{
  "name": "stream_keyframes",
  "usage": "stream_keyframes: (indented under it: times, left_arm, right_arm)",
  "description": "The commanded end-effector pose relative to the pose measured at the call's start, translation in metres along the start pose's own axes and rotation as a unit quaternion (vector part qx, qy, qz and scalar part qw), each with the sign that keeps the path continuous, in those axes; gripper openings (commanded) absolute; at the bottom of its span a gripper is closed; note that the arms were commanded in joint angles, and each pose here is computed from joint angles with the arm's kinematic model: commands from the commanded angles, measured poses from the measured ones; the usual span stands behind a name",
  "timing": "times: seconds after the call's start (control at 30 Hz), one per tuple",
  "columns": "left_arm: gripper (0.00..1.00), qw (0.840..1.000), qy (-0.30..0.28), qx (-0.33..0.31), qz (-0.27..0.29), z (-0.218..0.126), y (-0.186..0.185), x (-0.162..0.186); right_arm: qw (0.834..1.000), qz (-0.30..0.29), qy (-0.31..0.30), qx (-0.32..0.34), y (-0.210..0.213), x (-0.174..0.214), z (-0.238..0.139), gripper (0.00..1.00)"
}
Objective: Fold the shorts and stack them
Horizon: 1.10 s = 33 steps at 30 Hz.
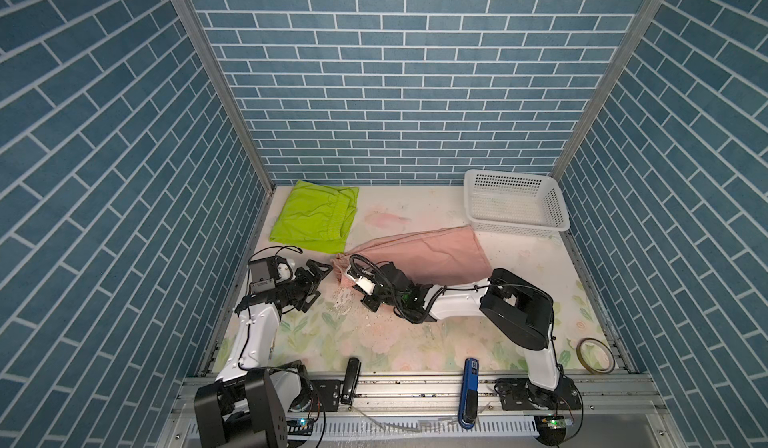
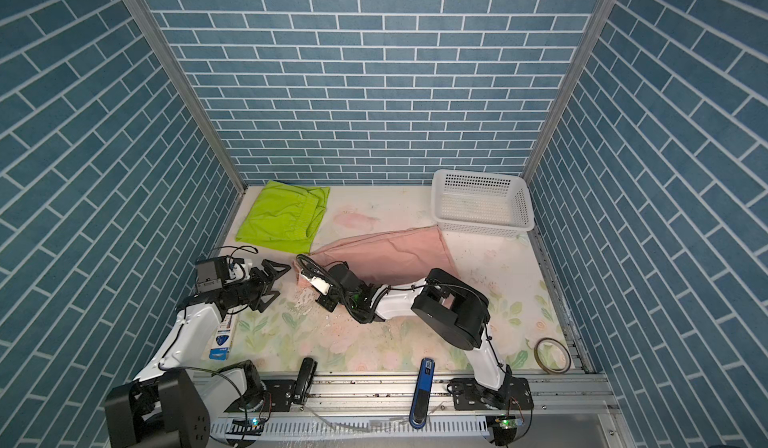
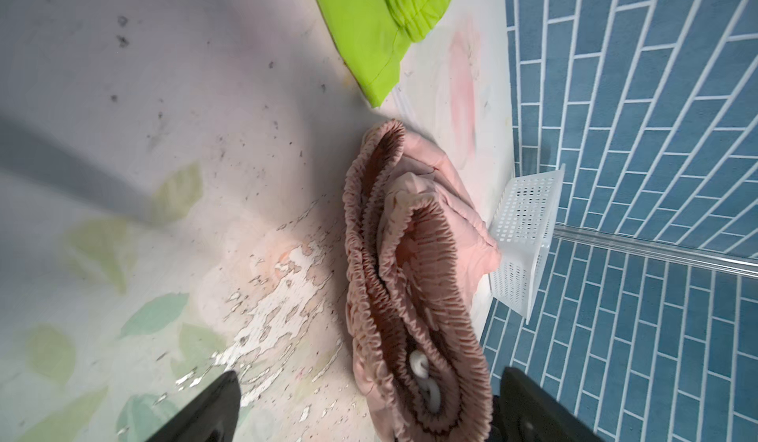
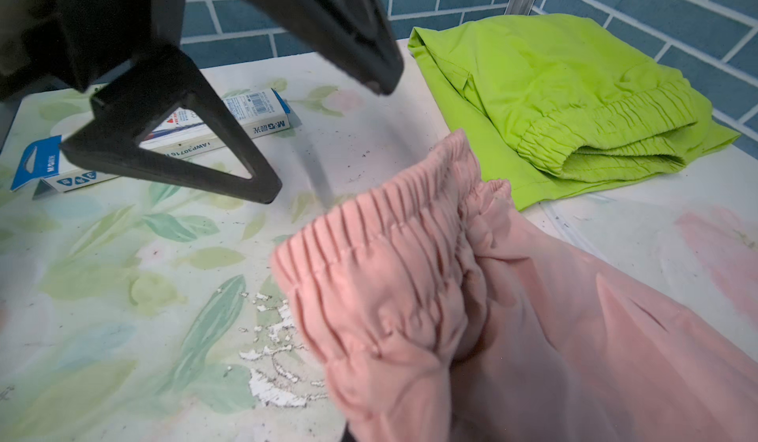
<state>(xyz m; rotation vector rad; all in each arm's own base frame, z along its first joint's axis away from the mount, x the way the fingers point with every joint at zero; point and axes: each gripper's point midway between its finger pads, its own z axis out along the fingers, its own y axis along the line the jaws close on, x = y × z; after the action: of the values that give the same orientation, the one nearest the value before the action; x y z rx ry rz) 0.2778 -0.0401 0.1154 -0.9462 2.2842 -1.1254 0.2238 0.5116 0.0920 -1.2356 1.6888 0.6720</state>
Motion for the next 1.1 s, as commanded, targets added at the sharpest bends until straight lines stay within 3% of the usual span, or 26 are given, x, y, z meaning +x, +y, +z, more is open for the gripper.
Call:
stream_keyframes:
  times: [0.0, 0.63, 0.73, 1.07]
  left_arm:
    - [1.00, 1.000, -0.012, 0.026, 0.012, 0.000, -0.015, -0.008]
    - [0.96, 0.998, 0.046, 0.016, 0.046, 0.066, -0.005, 0.015]
    - [0.85, 0.997, 0.051, 0.011, 0.053, 0.074, -0.004, 0.019]
    - [0.22, 0.996, 0.052, -0.013, 0.078, 0.075, -0.001, 0.014]
  right_arm:
    - [1.000, -0.007, -0.019, -0.007, 0.005, -0.008, 0.005, 0.00]
    - [0.999, -0.014, -0.040, -0.013, 0.013, -0.014, 0.009, 0.00]
    - [0.999, -0.017, -0.042, -0.013, 0.014, -0.014, 0.009, 0.00]
    - [0.998, -0.039, -0.037, -0.022, 0.024, -0.011, 0.004, 0.00]
